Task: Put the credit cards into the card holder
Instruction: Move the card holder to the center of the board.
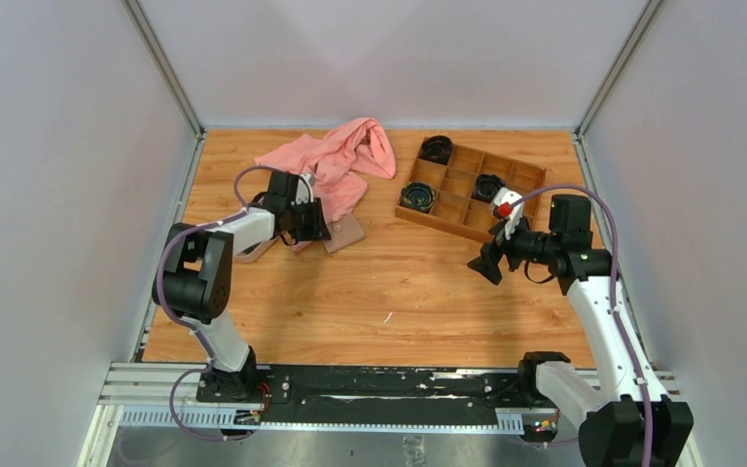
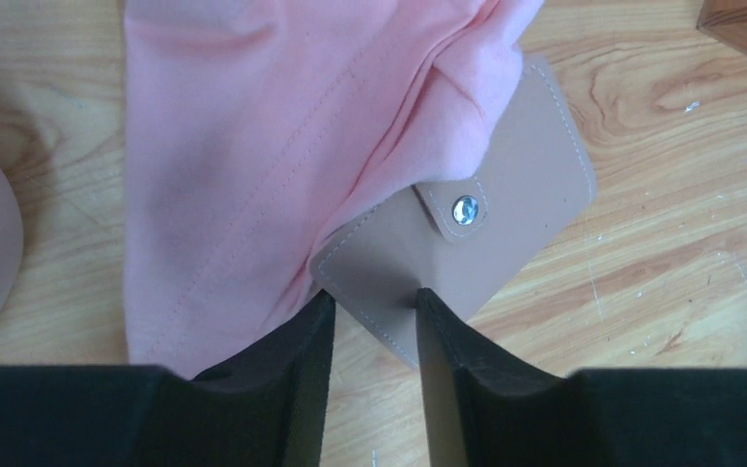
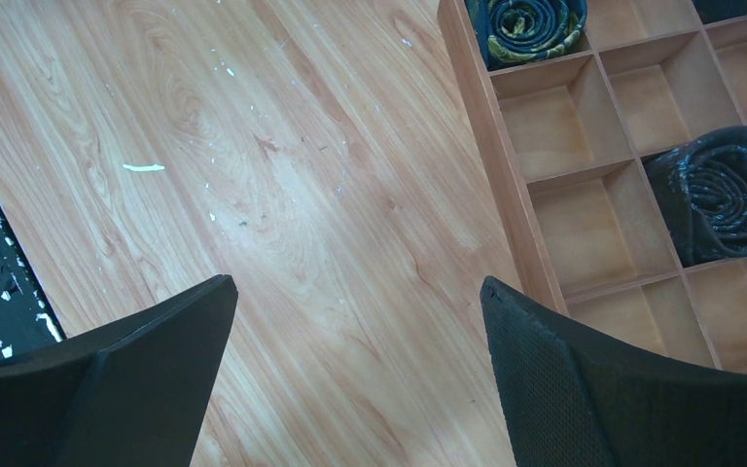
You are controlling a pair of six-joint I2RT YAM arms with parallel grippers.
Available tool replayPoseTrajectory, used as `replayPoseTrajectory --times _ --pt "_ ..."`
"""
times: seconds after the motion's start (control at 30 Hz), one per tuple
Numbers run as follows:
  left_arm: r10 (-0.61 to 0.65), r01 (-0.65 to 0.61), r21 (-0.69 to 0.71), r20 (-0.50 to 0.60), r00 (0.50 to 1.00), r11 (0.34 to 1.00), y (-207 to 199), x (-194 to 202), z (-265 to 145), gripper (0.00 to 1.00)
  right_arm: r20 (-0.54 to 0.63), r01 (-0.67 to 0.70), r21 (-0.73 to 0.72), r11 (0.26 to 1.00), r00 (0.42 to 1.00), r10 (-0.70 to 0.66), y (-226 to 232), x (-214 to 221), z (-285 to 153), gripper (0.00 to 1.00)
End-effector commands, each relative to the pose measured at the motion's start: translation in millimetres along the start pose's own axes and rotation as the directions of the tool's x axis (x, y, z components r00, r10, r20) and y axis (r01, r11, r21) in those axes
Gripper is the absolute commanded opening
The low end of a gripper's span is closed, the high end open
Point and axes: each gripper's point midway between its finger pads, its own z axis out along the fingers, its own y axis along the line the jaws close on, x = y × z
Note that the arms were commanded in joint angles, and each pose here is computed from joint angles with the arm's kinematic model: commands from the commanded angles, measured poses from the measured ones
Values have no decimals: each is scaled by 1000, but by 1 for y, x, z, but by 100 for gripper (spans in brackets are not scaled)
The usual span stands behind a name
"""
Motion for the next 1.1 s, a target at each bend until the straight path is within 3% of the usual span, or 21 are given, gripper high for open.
replayPoseTrajectory --times 0.0,0.13,0.23,0.73,1.07 --pt "-25 25 45 -6 1000 999 -2 2 5 31 -21 1 -25 1000 1000 -1 7 8 3 100" --pt "-24 24 61 -13 1000 998 -3 5 5 10 -21 4 -26 1000 1000 -4 8 8 3 100" --pt "-18 19 98 -16 1000 995 -9 8 3 0 -20 4 -26 1000 1000 -5 8 8 3 100" --pt "-42 47 306 -24 999 951 -46 40 -31 0 -22 15 -41 999 1000 -16 11 8 4 100" --pt "42 -16 367 -64 997 930 -82 76 -42 0 -12 28 -56 998 1000 -29 15 6 4 100"
